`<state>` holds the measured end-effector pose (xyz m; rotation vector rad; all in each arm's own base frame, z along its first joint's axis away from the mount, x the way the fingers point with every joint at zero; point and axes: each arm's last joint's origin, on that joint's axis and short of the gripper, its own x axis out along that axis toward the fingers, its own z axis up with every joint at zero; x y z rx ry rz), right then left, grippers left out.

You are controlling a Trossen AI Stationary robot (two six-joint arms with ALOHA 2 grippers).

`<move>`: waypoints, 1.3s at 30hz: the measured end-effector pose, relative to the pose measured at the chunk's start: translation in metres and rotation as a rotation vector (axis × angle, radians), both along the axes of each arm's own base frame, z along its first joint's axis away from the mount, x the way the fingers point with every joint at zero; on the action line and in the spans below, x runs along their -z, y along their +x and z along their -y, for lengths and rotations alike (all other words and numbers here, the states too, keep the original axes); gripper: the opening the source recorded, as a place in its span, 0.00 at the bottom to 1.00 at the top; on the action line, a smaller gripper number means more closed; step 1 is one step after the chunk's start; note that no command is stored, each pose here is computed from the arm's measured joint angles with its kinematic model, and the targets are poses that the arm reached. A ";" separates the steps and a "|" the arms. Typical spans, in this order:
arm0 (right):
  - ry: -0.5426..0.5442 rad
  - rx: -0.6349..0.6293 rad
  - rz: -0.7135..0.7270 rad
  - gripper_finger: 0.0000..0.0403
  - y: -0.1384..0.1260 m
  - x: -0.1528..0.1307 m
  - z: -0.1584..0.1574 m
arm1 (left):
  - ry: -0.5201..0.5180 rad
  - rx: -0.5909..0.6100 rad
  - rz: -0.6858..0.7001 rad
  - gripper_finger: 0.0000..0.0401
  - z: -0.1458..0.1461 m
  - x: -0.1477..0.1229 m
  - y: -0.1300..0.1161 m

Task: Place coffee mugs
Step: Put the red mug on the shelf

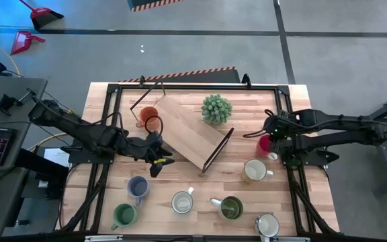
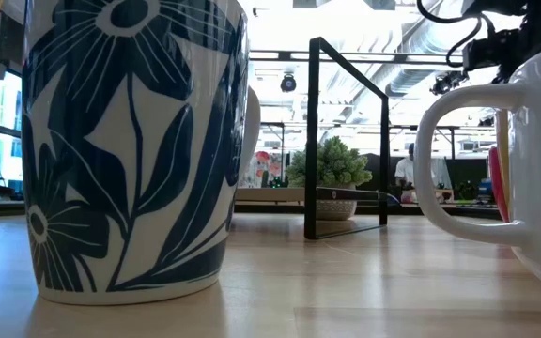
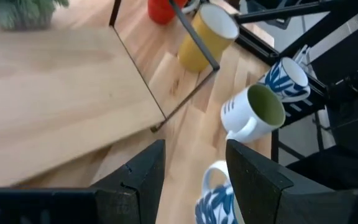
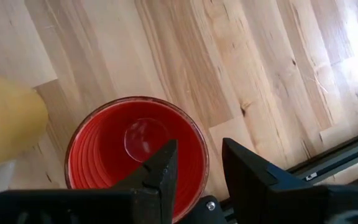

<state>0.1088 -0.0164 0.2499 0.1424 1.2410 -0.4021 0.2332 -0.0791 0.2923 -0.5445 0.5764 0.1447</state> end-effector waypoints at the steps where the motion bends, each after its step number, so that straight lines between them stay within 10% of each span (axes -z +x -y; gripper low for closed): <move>1: 0.003 0.010 0.001 0.26 0.000 0.000 0.000 | -0.004 -0.003 -0.006 0.40 0.001 0.001 -0.001; 39: 0.082 0.191 -0.080 0.26 0.012 0.031 0.000 | 0.016 -0.007 -0.016 0.40 0.003 0.002 -0.002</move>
